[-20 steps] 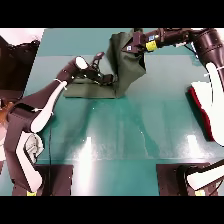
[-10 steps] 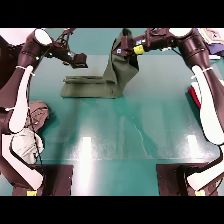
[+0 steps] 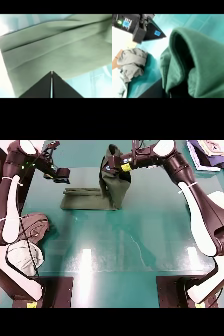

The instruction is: Fold the shirts.

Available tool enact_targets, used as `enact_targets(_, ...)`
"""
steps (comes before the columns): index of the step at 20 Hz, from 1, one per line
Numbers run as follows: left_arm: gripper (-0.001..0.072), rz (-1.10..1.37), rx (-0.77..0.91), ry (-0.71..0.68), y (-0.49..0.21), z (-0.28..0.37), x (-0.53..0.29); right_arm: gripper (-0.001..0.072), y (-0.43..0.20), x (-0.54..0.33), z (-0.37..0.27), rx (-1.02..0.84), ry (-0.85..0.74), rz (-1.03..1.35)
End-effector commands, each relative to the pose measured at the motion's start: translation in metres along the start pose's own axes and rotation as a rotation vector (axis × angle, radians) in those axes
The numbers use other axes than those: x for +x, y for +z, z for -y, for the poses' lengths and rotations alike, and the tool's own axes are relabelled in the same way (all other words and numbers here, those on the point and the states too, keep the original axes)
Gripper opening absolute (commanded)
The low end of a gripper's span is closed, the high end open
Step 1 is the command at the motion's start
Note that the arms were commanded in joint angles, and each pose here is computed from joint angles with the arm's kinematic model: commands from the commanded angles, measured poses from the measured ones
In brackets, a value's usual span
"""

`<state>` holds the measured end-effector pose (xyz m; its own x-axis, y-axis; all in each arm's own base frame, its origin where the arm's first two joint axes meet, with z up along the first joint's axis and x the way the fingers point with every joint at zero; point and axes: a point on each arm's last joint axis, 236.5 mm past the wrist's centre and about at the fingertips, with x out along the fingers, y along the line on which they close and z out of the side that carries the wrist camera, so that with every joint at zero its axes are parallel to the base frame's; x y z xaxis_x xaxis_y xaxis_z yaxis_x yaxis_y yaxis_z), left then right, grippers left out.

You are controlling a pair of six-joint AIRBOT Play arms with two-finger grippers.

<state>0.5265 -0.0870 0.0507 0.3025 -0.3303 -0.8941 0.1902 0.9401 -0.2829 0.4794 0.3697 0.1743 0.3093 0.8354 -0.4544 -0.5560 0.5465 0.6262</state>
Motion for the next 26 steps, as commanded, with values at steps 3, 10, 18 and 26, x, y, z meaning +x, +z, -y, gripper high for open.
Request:
enact_targets(3,0.0024,-0.024,-0.043,0.026,-0.007,-0.02,-0.006,0.0018,0.004,0.03,-0.004,-0.065,0.001,0.058)
enact_targets(10,0.0024,-0.013,-0.046,-0.002,-0.005,-0.012,-0.009,0.054,-0.018,0.128,-0.053,-0.073,0.173,0.176)
enact_targets(18,0.0025,0.135,-0.042,0.055,0.012,-0.025,-0.077,0.0621,0.006,0.067,-0.038,-0.073,0.197,0.205)
enact_targets(26,0.0025,0.095,-0.055,-0.03,0.001,-0.009,-0.08,0.0625,-0.075,-0.019,0.159,0.329,-0.067,-0.075)
